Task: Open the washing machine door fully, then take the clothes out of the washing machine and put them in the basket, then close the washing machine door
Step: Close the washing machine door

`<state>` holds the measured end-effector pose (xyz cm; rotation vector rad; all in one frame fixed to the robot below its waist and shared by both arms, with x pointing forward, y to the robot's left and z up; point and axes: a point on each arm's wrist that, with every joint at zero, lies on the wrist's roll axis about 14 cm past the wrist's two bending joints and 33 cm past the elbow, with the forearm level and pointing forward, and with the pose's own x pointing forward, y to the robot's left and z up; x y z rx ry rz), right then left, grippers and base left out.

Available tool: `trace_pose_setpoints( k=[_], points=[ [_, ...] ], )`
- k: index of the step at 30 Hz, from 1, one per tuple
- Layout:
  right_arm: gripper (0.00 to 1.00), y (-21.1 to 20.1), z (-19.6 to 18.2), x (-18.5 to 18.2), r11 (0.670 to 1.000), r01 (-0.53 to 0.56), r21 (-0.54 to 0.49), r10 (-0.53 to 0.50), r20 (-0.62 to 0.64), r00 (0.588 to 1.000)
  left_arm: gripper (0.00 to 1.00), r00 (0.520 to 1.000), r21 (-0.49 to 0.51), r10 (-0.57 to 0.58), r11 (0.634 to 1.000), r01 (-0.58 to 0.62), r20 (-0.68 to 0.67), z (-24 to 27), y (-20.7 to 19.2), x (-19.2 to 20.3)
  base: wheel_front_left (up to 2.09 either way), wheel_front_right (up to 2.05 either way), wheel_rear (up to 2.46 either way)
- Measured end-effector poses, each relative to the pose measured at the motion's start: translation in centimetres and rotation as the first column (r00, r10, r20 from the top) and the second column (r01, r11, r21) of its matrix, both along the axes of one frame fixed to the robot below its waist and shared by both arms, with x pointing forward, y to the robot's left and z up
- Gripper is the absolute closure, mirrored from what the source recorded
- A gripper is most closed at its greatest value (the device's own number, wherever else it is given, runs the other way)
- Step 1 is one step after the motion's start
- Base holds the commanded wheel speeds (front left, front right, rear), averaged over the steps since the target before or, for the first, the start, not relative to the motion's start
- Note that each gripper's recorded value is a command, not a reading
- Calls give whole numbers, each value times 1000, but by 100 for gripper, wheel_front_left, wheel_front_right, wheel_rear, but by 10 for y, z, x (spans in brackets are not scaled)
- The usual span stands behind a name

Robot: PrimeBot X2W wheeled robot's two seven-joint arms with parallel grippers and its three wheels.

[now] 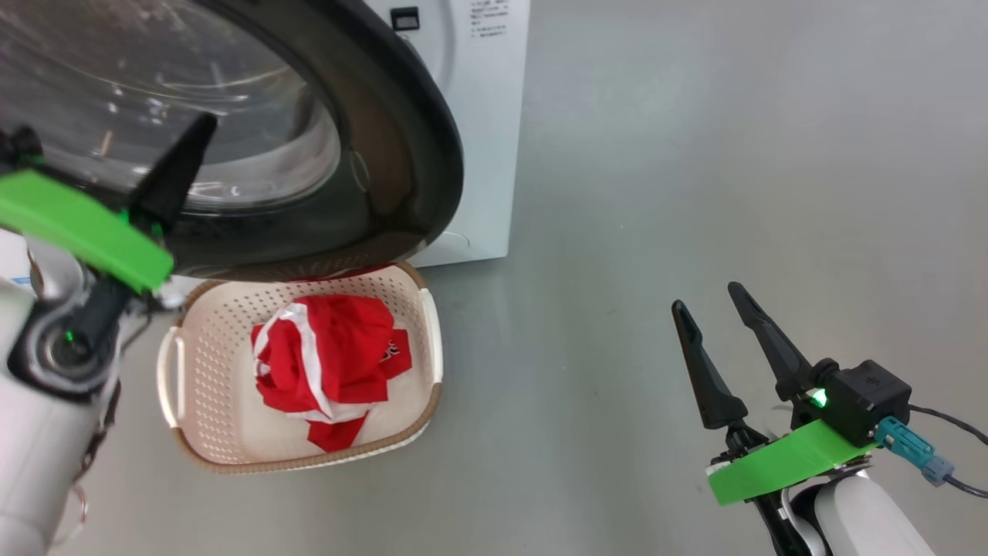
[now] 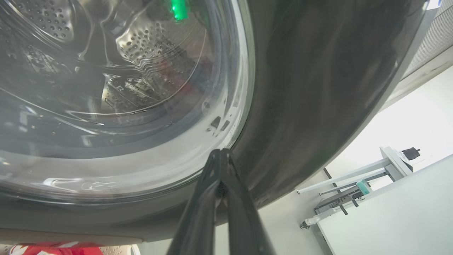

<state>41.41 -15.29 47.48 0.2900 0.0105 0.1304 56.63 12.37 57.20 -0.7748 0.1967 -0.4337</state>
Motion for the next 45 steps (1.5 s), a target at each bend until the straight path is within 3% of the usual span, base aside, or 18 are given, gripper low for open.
trace_pose_setpoints(
  k=[5, 6, 7, 8, 9, 16, 26, 32, 39, 45],
  points=[
    [0, 6, 4, -1, 1000, -23, -4, 23, 11, 1000, 48, 998, 7, 56, 998, -56, -22, -17, 21, -21, 0, 0, 0],
    [0, 7, 5, 0, 1000, -29, -4, 29, 14, 999, 26, 997, 10, 67, 998, -67, -23, -20, 25, -25, 0, 0, 0],
    [0, 9, 6, 0, 999, -34, -6, 34, 18, 999, 12, 997, 14, 75, 997, -75, -25, -23, 27, -30, 0, 0, 0],
    [0, 10, 7, 0, 999, -40, -7, 40, 21, 999, 3, 996, 17, 86, 996, -86, -26, -27, 30, -35, 0, 0, 0],
    [0, 11, 8, 0, 999, -45, -9, 45, 24, 999, 0, 995, 20, 100, 995, -99, -27, -30, 34, -40, 0, 0, 0],
    [0, 18, 5, -11, 998, -68, -10, 68, 11, 998, 0, 976, 48, 217, 975, -216, -27, -55, 66, -77, 0, 0, 0],
    [0, 22, 14, -16, 996, -86, -18, 86, 35, 996, 0, 952, 102, 299, 951, -292, -60, -90, 88, -126, 0, 0, 0],
    [0, 13, 8, -24, 998, -61, -20, 61, 16, 998, 0, 915, 49, 391, 920, -388, -102, -105, 103, -145, 0, 0, 0],
    [0, 1, 8, -31, 999, -28, -25, 29, 13, 999, 0, 887, 112, 451, 891, -440, -100, -125, 114, -169, 0, 0, 0],
    [0, -17, 9, -38, 999, 25, -29, -25, 13, 1000, 0, 896, 238, 441, 877, -416, -57, -138, 105, -182, 0, 0, 0]
  ],
)
